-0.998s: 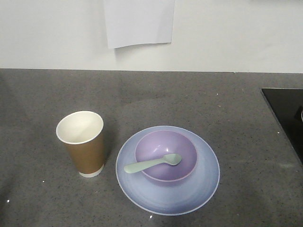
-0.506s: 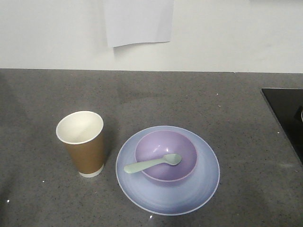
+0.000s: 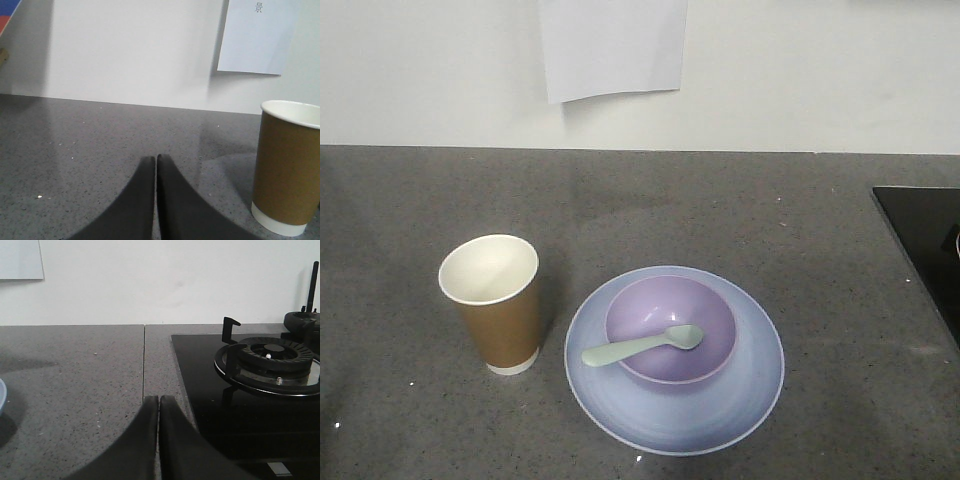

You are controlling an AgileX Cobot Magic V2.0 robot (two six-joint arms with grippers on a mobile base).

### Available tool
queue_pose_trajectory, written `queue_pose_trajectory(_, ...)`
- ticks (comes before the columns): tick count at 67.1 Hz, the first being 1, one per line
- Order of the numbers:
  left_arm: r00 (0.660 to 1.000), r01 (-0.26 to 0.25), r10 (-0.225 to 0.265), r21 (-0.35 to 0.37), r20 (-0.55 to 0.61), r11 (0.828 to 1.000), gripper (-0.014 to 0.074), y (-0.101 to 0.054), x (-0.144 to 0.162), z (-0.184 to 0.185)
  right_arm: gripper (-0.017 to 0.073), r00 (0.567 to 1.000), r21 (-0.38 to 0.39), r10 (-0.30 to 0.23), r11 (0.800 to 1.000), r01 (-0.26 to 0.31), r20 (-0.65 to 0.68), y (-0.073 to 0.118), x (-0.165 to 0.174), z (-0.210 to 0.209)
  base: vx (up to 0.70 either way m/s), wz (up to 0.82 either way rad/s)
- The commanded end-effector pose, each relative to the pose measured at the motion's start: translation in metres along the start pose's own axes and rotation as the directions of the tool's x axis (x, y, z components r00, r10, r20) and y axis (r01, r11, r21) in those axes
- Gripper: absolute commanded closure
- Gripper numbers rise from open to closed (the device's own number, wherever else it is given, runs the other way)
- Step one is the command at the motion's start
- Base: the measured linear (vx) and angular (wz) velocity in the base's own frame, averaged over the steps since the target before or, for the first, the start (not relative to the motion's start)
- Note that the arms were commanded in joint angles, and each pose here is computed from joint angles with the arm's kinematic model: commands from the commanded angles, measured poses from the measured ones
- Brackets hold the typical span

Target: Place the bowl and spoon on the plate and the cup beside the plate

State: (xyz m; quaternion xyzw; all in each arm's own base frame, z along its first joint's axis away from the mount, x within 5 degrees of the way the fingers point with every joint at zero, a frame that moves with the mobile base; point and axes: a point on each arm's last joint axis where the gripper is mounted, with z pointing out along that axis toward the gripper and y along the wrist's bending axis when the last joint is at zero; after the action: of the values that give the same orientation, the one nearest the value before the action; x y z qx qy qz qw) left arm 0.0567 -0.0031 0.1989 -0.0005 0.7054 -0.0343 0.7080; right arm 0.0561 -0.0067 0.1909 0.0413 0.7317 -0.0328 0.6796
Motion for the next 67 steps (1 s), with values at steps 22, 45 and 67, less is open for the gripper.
queue_pose_trajectory(22,0.998,0.01,-0.009,-0.01,0.056,1.0,0.06,0.0013,0.002,-0.0002,0.0564,0.997,-0.011,-0.023,1.0,0.024,0.075,0.0011,-0.0046,-0.0005,0.0,0.0)
queue_pose_trajectory(45,0.998,0.01,-0.009,-0.01,0.056,1.0,0.06,0.0013,0.002,-0.0002,0.0564,0.997,-0.011,-0.023,1.0,0.024,0.075,0.0011,-0.0046,-0.0005,0.0,0.0)
queue_pose_trajectory(67,0.998,0.01,-0.009,-0.01,0.056,1.0,0.06,0.0013,0.002,-0.0002,0.0564,0.997,-0.011,-0.023,1.0,0.024,0.075,0.0011,-0.0046,-0.0005,0.0,0.0)
